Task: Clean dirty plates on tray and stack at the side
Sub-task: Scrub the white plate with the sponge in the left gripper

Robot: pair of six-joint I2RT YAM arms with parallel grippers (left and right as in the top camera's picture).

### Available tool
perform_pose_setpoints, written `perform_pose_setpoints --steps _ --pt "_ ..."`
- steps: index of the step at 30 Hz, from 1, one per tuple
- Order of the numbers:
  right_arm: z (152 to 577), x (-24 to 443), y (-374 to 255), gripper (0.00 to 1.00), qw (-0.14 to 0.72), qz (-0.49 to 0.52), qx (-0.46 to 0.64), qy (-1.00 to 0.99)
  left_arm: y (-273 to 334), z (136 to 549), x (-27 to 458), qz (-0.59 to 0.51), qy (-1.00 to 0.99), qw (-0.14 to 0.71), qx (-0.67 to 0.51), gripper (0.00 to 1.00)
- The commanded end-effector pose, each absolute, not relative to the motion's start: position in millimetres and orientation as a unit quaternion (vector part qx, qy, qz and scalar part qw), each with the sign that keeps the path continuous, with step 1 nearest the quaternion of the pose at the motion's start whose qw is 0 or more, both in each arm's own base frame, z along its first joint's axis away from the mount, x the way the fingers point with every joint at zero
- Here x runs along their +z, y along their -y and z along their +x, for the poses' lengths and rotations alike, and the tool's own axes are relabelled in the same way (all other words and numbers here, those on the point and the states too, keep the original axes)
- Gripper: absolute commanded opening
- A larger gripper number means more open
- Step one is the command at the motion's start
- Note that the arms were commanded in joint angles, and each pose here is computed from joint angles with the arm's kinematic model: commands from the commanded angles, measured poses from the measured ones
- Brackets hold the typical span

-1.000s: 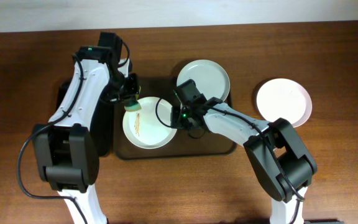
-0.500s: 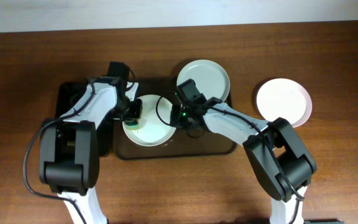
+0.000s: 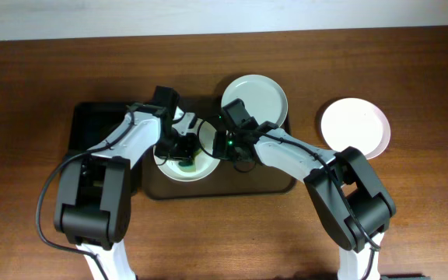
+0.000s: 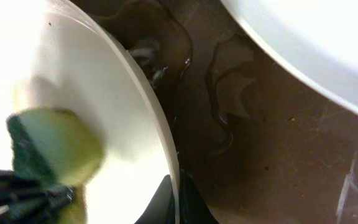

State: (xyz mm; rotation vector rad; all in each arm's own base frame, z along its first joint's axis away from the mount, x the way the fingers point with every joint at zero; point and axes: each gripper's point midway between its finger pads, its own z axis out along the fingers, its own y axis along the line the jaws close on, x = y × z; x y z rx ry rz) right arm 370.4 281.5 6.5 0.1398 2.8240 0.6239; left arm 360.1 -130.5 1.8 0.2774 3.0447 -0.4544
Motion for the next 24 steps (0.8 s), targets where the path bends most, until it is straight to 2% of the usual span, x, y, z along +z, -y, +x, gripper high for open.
perform_pose_setpoints --steps 1,5,9,12,15,18,22,24 --pt "369 -2 -281 0.04 0.118 0.044 0.204 -0.971 37 352 -30 -0.066 -0.996 0.0 0.062 0.0" --pt "369 -2 -281 0.04 0.118 0.044 0.205 -0.971 22 352 -28 -0.106 -0.989 0.009 0.103 0.0" --pt "369 -2 -281 0.04 0.118 0.044 0.204 -0.971 33 381 -28 -0.108 -0.989 0.066 0.076 0.0" --pt "368 -2 -280 0.04 0.116 0.044 0.203 -0.971 88 393 -27 -0.004 -0.996 0.077 -0.054 0.0" --pt "368 -3 -280 0.04 0.116 0.045 0.202 -0.971 136 373 -19 0.115 -0.976 0.05 -0.179 0.0" --pt "368 -3 -280 0.04 0.115 0.045 0.202 -0.971 161 342 -6 0.141 -0.952 0.0 -0.27 0.0" --pt "368 -3 -280 0.04 0.115 0.045 0.203 -0.971 178 340 6 0.14 -0.934 0.0 -0.33 0.0" --pt "368 -3 -280 0.04 0.115 0.045 0.203 -0.971 174 345 2 0.119 -0.942 0.001 -0.312 0.01"
